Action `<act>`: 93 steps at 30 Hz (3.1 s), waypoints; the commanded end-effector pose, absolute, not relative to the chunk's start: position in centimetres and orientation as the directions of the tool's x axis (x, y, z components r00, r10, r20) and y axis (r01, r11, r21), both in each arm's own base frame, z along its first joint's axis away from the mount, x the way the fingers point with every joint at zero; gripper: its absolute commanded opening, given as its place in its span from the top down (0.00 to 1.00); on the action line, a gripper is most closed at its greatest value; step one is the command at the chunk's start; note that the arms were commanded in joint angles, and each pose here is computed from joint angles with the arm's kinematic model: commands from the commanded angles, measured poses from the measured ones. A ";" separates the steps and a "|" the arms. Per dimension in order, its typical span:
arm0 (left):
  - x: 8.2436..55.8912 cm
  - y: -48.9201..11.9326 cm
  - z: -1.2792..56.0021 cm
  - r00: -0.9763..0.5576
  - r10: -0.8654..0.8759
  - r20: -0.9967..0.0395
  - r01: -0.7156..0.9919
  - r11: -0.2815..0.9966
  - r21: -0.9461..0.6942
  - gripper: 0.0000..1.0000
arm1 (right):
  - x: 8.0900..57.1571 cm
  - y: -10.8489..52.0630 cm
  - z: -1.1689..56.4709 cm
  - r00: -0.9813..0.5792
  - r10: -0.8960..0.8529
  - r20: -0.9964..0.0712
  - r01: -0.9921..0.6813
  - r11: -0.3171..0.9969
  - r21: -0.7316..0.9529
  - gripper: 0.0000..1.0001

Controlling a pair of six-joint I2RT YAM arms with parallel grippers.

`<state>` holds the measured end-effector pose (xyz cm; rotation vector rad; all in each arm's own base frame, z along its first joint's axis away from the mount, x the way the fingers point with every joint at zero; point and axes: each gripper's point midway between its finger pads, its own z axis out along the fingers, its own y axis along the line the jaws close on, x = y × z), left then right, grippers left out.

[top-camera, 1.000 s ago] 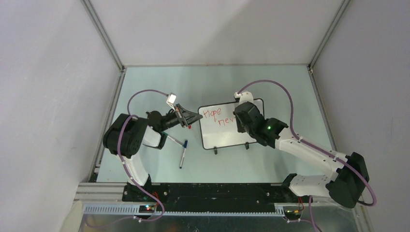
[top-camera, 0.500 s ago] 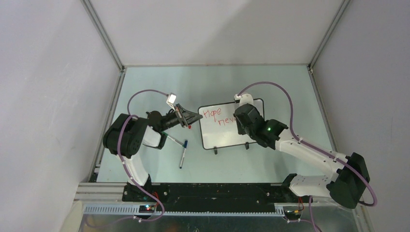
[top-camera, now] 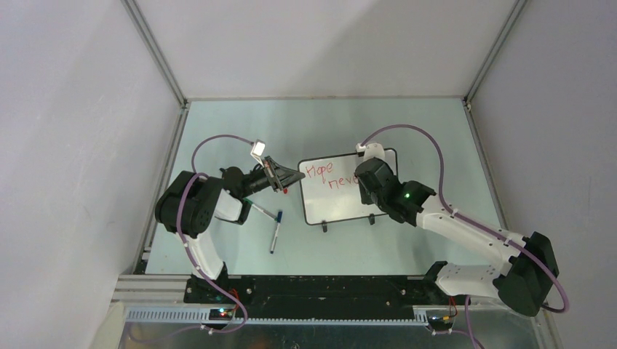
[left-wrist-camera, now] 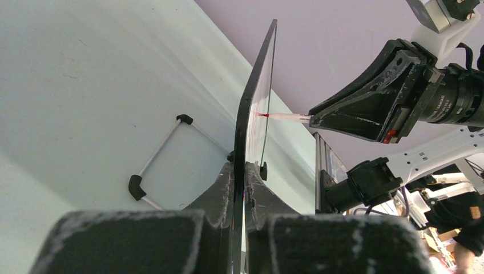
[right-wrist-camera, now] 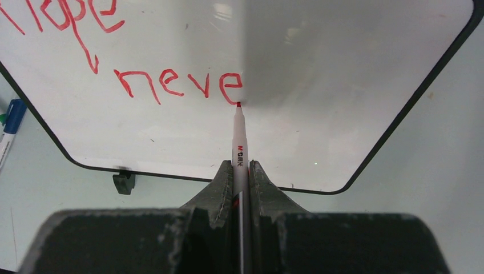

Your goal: Write a sentence on the whiteboard

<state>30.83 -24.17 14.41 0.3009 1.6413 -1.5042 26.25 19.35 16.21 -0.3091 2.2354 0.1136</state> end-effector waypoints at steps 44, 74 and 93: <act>29.9 -24.7 14.9 -0.566 -0.336 -0.753 0.728 0.223 -0.648 1.00 | 28.5 18.5 19.3 -0.530 -0.104 -0.842 -0.219 0.975 0.018 1.00; 29.9 -24.7 14.9 -0.564 -0.336 -0.754 0.730 0.223 -0.646 1.00 | 27.1 18.0 17.3 -0.592 -0.120 -0.797 -0.205 0.979 0.005 1.00; 29.8 -24.7 14.9 -0.567 -0.334 -0.753 0.729 0.222 -0.647 1.00 | 26.2 18.0 16.6 -0.605 -0.141 -0.784 -0.213 0.977 -0.012 1.00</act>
